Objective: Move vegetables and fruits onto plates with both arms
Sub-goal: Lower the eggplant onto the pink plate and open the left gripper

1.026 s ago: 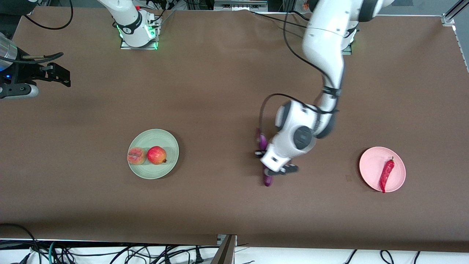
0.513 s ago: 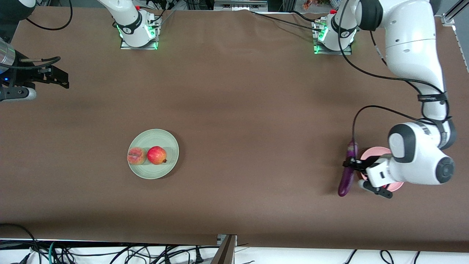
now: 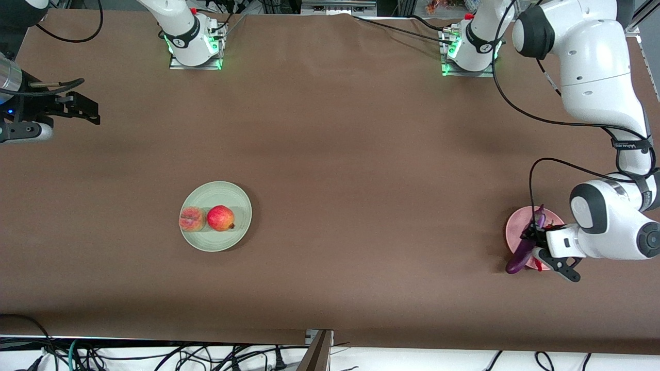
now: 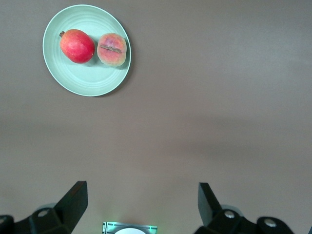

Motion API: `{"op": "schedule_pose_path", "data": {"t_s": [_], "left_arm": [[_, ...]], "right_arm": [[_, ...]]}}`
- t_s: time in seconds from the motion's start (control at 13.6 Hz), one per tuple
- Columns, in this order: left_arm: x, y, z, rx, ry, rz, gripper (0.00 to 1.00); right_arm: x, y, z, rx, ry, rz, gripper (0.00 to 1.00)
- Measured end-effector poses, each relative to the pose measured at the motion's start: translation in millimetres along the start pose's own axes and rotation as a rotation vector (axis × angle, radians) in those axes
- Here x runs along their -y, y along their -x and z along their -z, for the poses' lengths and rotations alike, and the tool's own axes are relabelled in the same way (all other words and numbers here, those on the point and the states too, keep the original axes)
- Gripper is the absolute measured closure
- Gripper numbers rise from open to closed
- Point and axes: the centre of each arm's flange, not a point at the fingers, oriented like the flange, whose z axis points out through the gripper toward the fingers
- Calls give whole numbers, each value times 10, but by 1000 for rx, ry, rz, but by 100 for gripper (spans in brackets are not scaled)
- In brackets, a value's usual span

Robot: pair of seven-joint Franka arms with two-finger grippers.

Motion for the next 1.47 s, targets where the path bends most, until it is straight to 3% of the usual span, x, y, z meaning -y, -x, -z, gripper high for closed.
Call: {"op": "schedule_pose_path", "data": {"t_s": [0.44,0.66,0.88,1.1,1.25,1.47], "left_arm": [[189,130,-118,-13,-16,-24,63],[192,121,-75,-17,-18,-25,34],[-20,11,127,5,38,-37,2],[-300,-94,716,-13,58,-36,0],[-549,-139,1297,-22,18,-40,0],[-1303,-96,2334,23,-14,85,0]], "right_arm": [[-43,1,1,-4,-3,-8,0],[-71,2,4,-5,-4,-13,0],[-78,2,5,-7,-6,-15,0],[-75,1,8,-9,-13,-15,0],[-78,-1,9,-10,-17,-16,0],[-85,-2,9,-10,-18,-17,0]]}}
